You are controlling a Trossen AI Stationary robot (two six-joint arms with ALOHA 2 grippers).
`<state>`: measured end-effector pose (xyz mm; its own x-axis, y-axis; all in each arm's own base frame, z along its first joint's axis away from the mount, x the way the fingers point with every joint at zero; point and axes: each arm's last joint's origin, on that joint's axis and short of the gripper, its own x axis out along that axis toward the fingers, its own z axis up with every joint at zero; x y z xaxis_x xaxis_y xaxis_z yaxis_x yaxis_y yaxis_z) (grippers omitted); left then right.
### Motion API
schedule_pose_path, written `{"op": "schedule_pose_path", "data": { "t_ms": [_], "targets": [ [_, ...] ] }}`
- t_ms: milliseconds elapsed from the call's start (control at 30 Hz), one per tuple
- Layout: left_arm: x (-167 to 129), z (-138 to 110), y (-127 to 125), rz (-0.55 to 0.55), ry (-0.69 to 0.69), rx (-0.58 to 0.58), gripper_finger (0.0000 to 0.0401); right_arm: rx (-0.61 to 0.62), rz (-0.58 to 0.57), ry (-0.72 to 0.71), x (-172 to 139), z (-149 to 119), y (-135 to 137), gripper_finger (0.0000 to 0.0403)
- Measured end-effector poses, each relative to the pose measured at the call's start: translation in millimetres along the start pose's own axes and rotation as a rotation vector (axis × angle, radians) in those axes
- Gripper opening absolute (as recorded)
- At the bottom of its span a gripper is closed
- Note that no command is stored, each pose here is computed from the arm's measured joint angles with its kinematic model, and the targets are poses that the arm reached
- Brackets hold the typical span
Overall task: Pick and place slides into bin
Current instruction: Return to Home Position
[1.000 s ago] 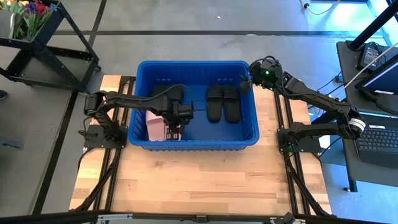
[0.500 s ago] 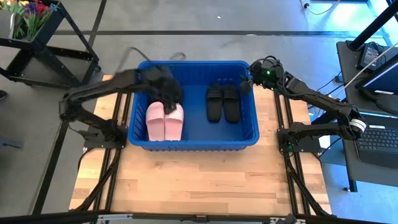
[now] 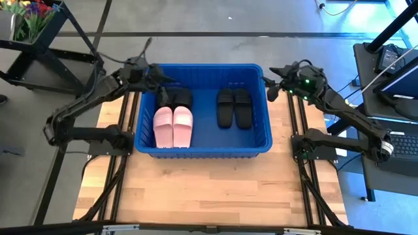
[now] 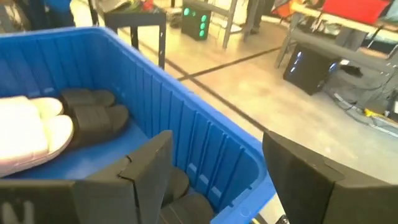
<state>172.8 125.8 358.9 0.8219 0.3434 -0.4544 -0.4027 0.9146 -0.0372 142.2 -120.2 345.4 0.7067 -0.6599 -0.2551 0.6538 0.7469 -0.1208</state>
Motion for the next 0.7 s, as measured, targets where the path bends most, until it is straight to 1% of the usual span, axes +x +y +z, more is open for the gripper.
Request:
{"op": "schedule_pose_path", "data": {
  "t_ms": [100,267,400,567,700],
  "targets": [
    [-6.8,-17.4,12.0,0.055,-0.068,-0.034,0.0183,0.015,-0.031,-0.038,-12.0,-5.3,-4.8,0.0251],
    [-16.5,-49.2,22.8,0.145,-0.178,-0.074,0.0183,0.074,-0.105,-0.141,-28.6,-25.7,-12.9,0.0251],
    [-31.0,-72.6,24.0,0.204,-0.203,-0.123,0.0183,0.089,-0.164,-0.205,-45.5,-37.3,-17.9,0.0251],
    [-52.5,-94.3,21.0,0.303,-0.277,-0.134,0.0183,0.111,-0.217,-0.271,-64.5,-42.9,-21.3,0.0251],
    [-61.6,-113.5,18.2,0.354,-0.336,-0.141,0.0183,0.131,-0.249,-0.288,-71.0,-54.7,-22.1,0.0251]
  ]
}}
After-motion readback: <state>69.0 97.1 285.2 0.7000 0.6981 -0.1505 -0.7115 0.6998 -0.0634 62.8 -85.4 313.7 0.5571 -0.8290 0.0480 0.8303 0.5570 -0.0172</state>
